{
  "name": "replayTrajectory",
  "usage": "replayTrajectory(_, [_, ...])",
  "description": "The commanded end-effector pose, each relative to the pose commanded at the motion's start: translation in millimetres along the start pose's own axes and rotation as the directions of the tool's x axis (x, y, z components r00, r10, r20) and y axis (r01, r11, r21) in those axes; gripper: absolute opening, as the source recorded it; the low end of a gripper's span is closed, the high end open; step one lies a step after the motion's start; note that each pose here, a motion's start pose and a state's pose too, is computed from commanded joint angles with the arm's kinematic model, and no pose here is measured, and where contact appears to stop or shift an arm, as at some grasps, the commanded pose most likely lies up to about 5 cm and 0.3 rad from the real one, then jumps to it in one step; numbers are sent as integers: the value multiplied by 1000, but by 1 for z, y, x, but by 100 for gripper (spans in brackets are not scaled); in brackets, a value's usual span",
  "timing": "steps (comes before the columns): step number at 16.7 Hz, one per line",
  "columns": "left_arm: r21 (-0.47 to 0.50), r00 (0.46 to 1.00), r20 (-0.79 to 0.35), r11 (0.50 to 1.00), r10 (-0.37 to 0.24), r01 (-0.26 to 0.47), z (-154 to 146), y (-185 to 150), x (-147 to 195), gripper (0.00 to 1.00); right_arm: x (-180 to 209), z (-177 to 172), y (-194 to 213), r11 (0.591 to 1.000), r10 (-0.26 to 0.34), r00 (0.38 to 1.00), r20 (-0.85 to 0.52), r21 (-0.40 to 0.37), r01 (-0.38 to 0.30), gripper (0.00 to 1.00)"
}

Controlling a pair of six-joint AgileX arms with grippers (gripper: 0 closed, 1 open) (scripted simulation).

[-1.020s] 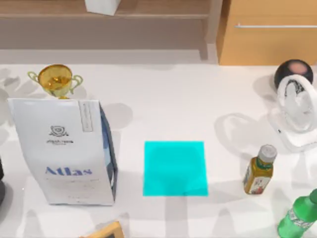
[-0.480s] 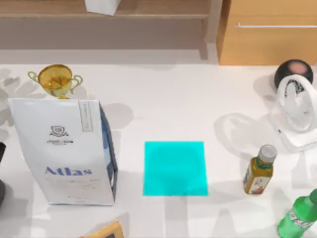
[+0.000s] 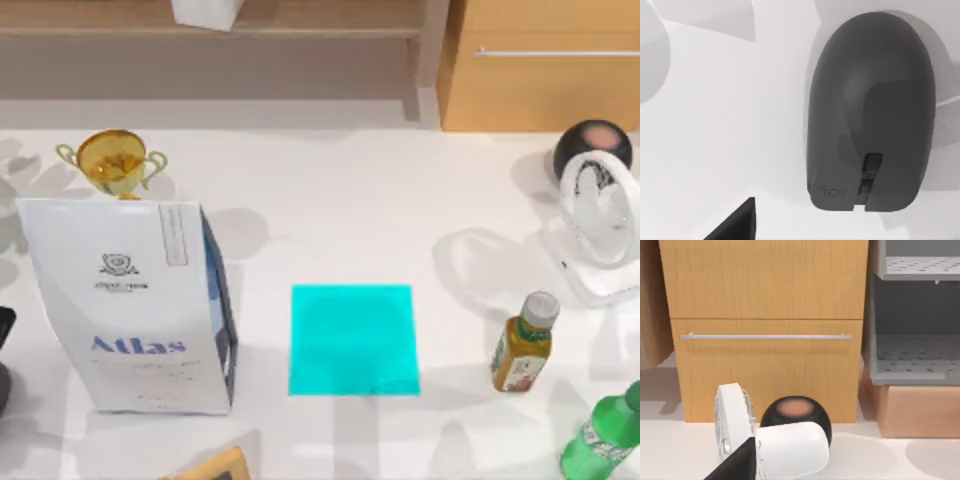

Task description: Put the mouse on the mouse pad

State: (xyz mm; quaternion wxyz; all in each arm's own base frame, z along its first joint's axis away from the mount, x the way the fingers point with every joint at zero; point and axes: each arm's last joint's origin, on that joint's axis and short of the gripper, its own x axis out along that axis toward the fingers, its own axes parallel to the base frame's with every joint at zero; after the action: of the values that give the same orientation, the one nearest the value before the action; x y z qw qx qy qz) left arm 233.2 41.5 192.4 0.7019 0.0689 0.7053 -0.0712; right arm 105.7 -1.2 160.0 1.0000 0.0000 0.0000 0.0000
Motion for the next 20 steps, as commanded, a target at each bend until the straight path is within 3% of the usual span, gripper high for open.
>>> replayTrajectory(4, [0, 1000, -4, 1000, -1, 1, 1, 0, 10, 100, 0, 0, 0, 1000, 0, 1000, 0, 0, 0, 100])
replayTrajectory(12, [-1, 1000, 6, 1000, 3, -3, 2, 1, 91, 100, 0, 0, 0, 1000, 0, 1000, 0, 0, 0, 100])
replayTrajectory(18, [0, 1000, 0, 1000, 0, 0, 0, 0, 100, 100, 0, 0, 0, 1000, 0, 1000, 0, 0, 0, 100])
replayTrajectory(20, [0, 1000, 0, 1000, 0, 0, 0, 0, 100, 85, 0, 0, 0, 1000, 0, 1000, 0, 0, 0, 100])
